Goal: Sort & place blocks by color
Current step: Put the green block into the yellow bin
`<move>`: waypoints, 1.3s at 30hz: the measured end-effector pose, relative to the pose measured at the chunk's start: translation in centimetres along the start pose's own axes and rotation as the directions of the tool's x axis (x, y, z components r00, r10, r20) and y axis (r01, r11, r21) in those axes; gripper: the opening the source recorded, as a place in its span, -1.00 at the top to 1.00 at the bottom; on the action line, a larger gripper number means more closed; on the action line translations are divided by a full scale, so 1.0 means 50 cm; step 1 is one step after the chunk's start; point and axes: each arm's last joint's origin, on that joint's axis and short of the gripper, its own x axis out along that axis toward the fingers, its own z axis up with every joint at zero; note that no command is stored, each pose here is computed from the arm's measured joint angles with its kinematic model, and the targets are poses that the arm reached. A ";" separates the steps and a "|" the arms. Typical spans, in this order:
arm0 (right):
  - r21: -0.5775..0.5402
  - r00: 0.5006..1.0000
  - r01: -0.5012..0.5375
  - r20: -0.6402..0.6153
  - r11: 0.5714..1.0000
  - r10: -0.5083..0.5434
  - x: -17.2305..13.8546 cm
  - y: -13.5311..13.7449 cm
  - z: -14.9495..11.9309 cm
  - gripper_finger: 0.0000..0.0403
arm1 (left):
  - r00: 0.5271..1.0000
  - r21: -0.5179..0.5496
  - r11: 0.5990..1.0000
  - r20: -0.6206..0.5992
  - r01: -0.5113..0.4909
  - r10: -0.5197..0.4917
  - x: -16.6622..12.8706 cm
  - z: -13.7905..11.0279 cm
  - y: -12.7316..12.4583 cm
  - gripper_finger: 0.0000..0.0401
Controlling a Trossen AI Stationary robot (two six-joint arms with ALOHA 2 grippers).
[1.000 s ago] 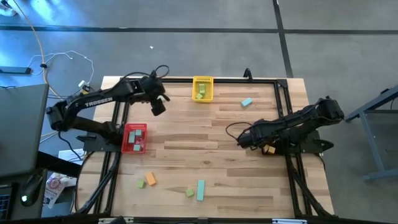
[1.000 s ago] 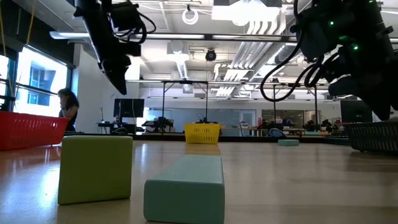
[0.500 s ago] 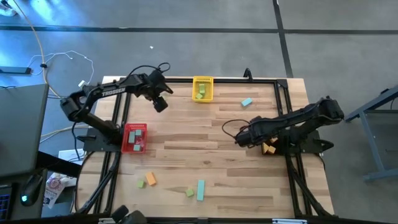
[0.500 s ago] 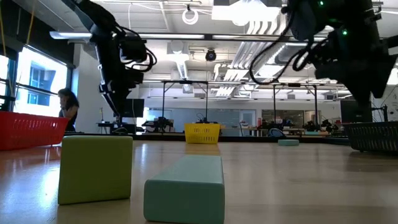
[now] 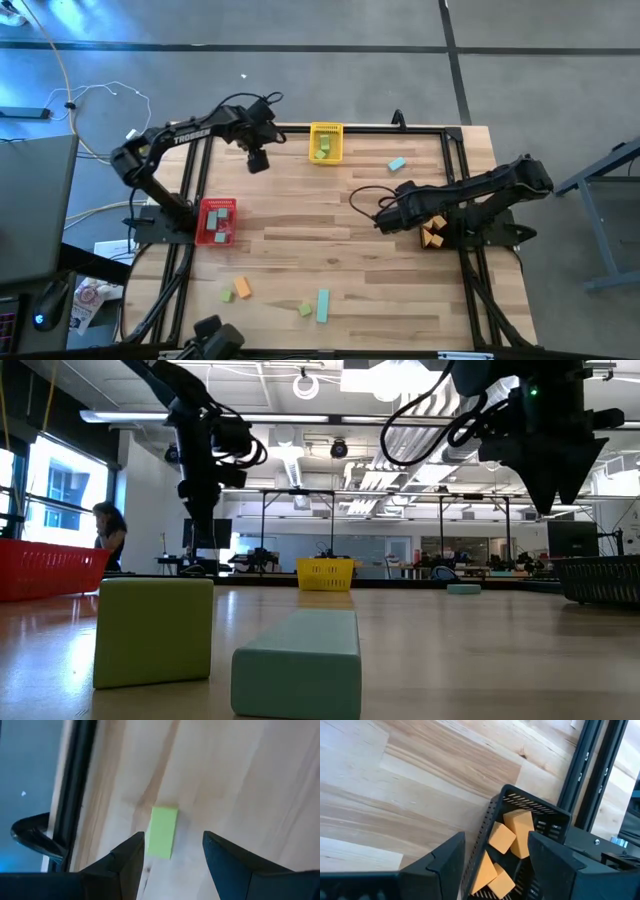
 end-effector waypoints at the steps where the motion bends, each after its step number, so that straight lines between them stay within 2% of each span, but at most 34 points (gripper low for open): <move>1: 0.000 1.000 0.000 0.000 1.000 0.000 0.000 0.000 0.000 0.00 | 1.000 0.027 1.000 -0.014 0.005 -0.005 0.003 -0.002 0.000 0.07; 9: 0.005 1.000 -0.018 0.003 1.000 0.018 0.000 0.004 0.001 0.00 | 0.991 0.114 0.991 -0.123 0.066 -0.052 0.052 -0.011 0.014 0.07; 16: 0.007 1.000 -0.025 0.008 1.000 0.025 0.000 0.005 0.001 0.00 | 0.978 0.116 0.989 -0.193 0.096 -0.072 0.104 -0.011 0.021 0.07; 21: 0.009 0.999 -0.032 0.009 0.999 0.032 0.000 0.006 0.001 0.00 | 0.967 0.118 0.991 -0.251 0.063 -0.032 0.133 -0.011 0.023 0.07; 30: 0.015 0.999 -0.052 0.013 0.999 0.052 0.000 0.010 0.002 0.00 | 0.960 0.119 0.992 -0.279 0.040 -0.006 0.169 -0.007 0.025 0.07; 39: 0.017 0.998 -0.061 0.011 0.998 0.061 0.000 0.012 0.002 0.00 | 0.957 0.092 0.993 -0.288 0.070 -0.041 0.188 -0.012 0.034 0.08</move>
